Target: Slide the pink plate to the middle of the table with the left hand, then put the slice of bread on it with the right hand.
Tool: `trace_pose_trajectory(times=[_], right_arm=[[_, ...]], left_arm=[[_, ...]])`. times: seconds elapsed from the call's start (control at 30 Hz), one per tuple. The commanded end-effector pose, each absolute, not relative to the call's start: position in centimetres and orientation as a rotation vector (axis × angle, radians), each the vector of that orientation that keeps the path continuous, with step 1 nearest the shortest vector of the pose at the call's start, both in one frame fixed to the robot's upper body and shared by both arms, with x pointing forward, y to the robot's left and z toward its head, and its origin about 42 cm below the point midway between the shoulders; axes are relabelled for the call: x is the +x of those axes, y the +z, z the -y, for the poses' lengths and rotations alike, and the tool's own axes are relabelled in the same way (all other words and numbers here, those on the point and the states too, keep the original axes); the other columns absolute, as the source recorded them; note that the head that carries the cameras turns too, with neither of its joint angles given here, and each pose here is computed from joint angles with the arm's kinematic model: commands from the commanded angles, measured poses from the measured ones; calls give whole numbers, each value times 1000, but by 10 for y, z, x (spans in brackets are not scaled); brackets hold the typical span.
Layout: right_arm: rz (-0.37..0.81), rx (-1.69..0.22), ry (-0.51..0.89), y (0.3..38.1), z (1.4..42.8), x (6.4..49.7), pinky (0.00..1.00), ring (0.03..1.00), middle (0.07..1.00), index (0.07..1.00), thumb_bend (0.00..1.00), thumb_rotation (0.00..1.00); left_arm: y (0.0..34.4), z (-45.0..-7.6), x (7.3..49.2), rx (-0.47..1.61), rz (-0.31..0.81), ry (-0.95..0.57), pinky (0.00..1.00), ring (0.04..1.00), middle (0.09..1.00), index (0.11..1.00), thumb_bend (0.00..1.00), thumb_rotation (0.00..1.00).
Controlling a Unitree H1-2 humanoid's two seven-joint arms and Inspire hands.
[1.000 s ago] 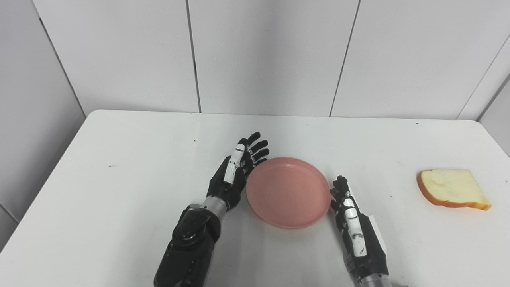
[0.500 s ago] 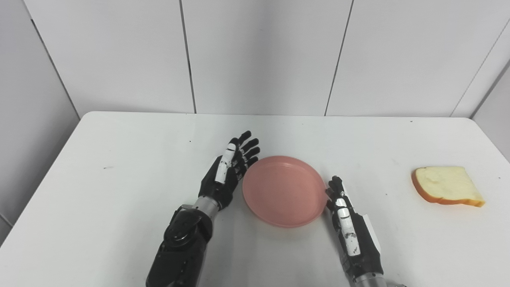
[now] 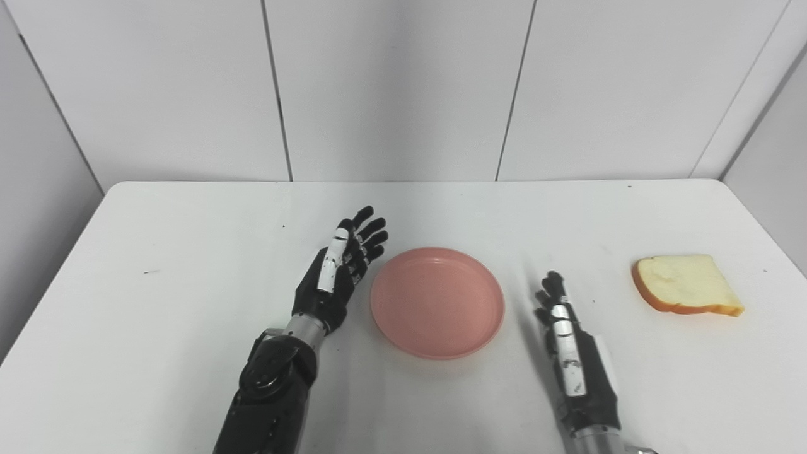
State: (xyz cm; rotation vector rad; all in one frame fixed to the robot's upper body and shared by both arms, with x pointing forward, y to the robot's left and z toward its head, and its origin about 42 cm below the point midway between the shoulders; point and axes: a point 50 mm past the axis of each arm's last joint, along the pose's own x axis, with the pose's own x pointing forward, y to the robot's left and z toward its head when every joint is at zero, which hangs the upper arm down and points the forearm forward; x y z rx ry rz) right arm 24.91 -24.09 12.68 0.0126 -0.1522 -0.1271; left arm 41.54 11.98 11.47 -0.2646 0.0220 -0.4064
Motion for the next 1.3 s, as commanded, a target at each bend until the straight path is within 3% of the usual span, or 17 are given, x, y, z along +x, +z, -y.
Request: trace_pose_trajectory(times=[0.0,0.2,0.3,0.53,0.73,0.77,0.83,0.9,0.97,1.27], right_arm=[[267,-2,-133,148,242,246,965,946,955,945,345,1000],[323,-65,-127,170,248,248,992,959,969,960,398,1000],[358,-87,-141,179,254,252,920,911,931,925,539,869],[408,-153,-95,206,267,260,894,881,931,932,674,831],[430,-333,-57,231,278,262,789,842,935,965,637,783],[429,-432,-45,241,286,264,786,841,934,965,635,782],[428,-565,-35,258,299,268,771,830,917,941,694,759],[421,-643,-36,275,311,271,775,837,892,914,724,600],[403,-718,-44,286,320,274,790,850,884,898,758,531],[313,-1038,-3,329,351,290,848,897,904,896,900,420]], left_arm=[[72,-138,397,-250,-189,-359,951,921,920,922,499,1000],[70,-146,395,-260,-199,-364,945,920,918,916,491,1000],[67,-151,392,-264,-201,-366,945,915,912,909,510,1000],[64,-162,391,-276,-198,-377,936,915,913,907,499,1000],[65,-170,392,-297,-195,-384,933,924,924,918,495,1000],[64,-172,394,-300,-199,-381,933,925,924,918,495,1000],[63,-175,395,-307,-204,-381,937,921,919,912,496,1000],[62,-177,396,-310,-204,-380,932,917,914,908,504,986],[61,-178,397,-317,-200,-381,929,914,913,905,506,978],[61,-179,395,-308,-199,-381,913,905,905,899,516,952]])
